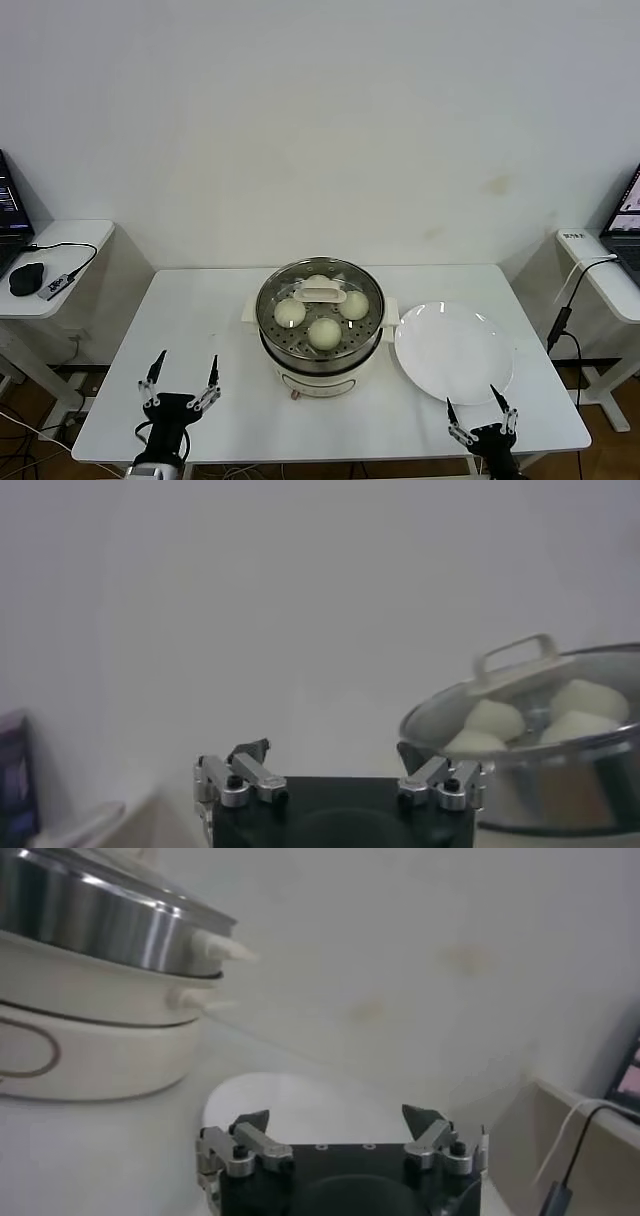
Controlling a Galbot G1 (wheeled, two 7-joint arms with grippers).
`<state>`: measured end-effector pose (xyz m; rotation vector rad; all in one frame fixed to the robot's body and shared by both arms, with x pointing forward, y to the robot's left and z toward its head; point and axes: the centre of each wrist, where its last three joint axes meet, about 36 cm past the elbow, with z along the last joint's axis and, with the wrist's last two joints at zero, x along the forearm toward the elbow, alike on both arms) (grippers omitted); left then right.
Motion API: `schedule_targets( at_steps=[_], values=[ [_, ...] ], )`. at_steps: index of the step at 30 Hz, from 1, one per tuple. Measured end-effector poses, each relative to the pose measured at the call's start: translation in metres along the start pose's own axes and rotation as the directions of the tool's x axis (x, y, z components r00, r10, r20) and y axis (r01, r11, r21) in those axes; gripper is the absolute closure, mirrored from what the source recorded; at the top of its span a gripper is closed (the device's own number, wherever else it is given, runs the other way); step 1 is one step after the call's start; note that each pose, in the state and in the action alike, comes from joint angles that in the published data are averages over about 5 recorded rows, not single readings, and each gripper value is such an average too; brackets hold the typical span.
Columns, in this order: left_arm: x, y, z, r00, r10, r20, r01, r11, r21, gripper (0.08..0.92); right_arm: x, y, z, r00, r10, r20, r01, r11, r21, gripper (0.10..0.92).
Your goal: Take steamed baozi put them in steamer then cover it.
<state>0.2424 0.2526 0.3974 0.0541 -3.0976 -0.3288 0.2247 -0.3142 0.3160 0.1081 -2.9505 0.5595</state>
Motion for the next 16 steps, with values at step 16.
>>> schedule_targets(
  at_steps=[16],
  values=[
    [0.010, 0.000, 0.023, 0.9972, -0.036, -0.066, 0.043, 0.992, 0.118, 0.177, 0.011, 0.012, -0.008, 0.999, -0.054, 0.001, 0.054, 0.999, 0.001, 0.200]
  ],
)
